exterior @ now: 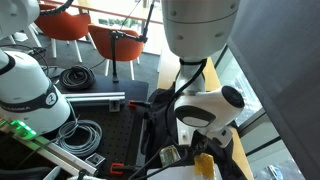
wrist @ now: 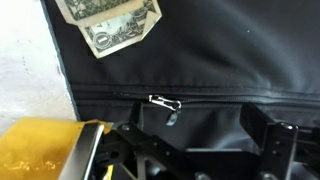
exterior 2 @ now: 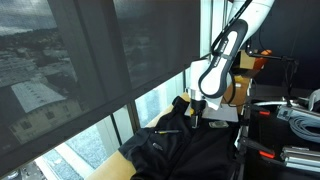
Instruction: Close the zip of the jersey
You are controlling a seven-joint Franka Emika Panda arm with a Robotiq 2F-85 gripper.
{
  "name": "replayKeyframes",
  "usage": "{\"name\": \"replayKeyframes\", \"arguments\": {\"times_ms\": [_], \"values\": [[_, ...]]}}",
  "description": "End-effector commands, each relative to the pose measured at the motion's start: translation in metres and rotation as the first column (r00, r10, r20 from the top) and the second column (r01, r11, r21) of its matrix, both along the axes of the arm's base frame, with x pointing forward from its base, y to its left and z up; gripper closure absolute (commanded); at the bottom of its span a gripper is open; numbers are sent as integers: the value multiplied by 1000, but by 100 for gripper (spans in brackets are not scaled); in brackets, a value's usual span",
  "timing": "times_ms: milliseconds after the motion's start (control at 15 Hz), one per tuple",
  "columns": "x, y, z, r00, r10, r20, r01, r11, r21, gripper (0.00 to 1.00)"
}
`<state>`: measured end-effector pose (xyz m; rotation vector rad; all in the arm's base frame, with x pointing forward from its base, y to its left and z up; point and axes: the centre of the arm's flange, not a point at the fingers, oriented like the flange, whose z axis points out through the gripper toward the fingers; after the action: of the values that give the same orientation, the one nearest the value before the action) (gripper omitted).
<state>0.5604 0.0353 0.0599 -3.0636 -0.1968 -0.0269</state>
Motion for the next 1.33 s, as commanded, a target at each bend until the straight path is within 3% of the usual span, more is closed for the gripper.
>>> {"name": "replayKeyframes", "arguments": {"times_ms": [0,267,667,733,1267], "values": [[0,-2,-4,1000,0,17,0,1000,7,17],[3,0,-3,1000,1,19,-1,1000,7,52],[5,0,-2,1000,-1,20,1,1000,7,96],[5,0,-2,1000,-1,20,1,1000,6,100],[4,-3,4,1000,-5,24,5,1000,6,100]]}}
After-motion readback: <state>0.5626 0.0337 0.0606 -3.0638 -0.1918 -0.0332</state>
